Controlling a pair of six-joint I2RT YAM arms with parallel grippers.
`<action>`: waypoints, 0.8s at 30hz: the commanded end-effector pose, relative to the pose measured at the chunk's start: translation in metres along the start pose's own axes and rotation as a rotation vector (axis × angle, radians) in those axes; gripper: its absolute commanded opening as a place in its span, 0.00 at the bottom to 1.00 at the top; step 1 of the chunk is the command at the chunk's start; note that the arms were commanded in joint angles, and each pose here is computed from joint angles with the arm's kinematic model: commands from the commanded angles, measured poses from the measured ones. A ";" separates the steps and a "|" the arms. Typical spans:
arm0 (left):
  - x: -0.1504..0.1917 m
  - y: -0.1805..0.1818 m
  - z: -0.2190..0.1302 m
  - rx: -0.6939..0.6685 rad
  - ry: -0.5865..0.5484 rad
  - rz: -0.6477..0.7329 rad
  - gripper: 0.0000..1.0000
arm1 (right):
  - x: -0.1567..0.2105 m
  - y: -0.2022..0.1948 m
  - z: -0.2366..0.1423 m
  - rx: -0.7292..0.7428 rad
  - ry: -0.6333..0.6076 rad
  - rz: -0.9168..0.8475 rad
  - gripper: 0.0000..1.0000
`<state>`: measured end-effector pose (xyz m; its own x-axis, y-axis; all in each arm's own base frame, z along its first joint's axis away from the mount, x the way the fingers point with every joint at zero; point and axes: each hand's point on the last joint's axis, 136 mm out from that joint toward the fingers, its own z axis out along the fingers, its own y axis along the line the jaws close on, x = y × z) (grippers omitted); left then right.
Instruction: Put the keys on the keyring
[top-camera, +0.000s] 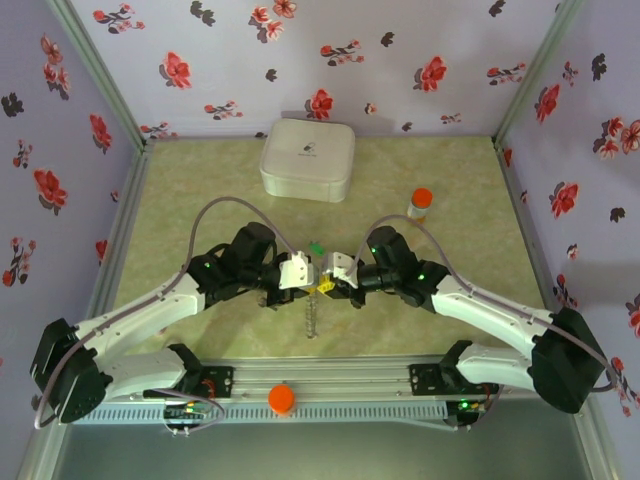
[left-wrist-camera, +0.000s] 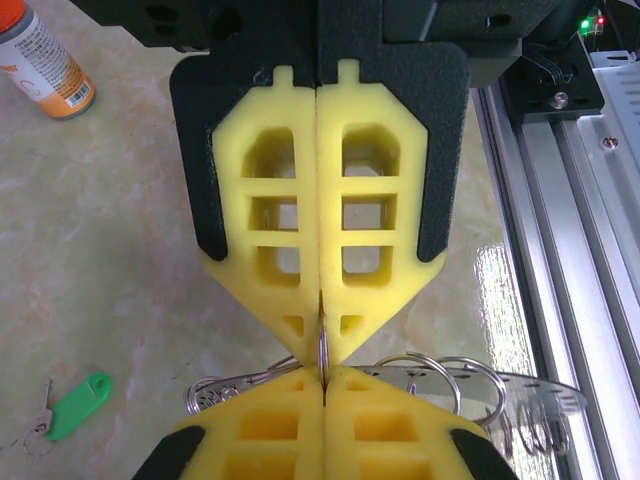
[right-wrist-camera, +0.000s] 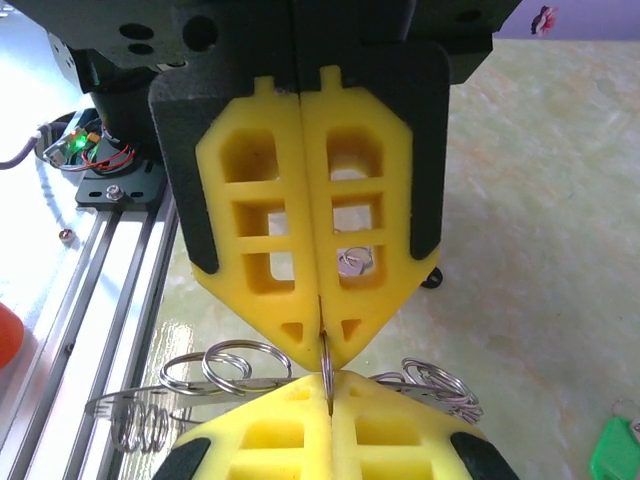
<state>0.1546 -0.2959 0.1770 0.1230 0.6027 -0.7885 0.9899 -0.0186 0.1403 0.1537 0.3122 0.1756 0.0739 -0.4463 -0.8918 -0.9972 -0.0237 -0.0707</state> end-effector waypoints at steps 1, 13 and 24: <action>-0.018 0.005 -0.005 -0.029 -0.069 0.007 0.09 | -0.008 0.005 -0.002 -0.018 -0.010 -0.011 0.00; -0.039 0.023 -0.045 -0.034 -0.610 -0.304 0.40 | -0.046 0.016 -0.029 -0.048 -0.223 0.009 0.00; -0.038 0.012 -0.043 0.011 -0.626 -0.326 0.26 | -0.068 0.003 -0.039 0.010 -0.323 -0.003 0.00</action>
<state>0.1668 -0.2841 0.2282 -0.1726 0.0303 -0.9845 0.9789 0.1161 -0.1680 0.1430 0.3057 0.2354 0.0500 -0.2094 -0.9766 -0.9987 -0.0181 -0.0472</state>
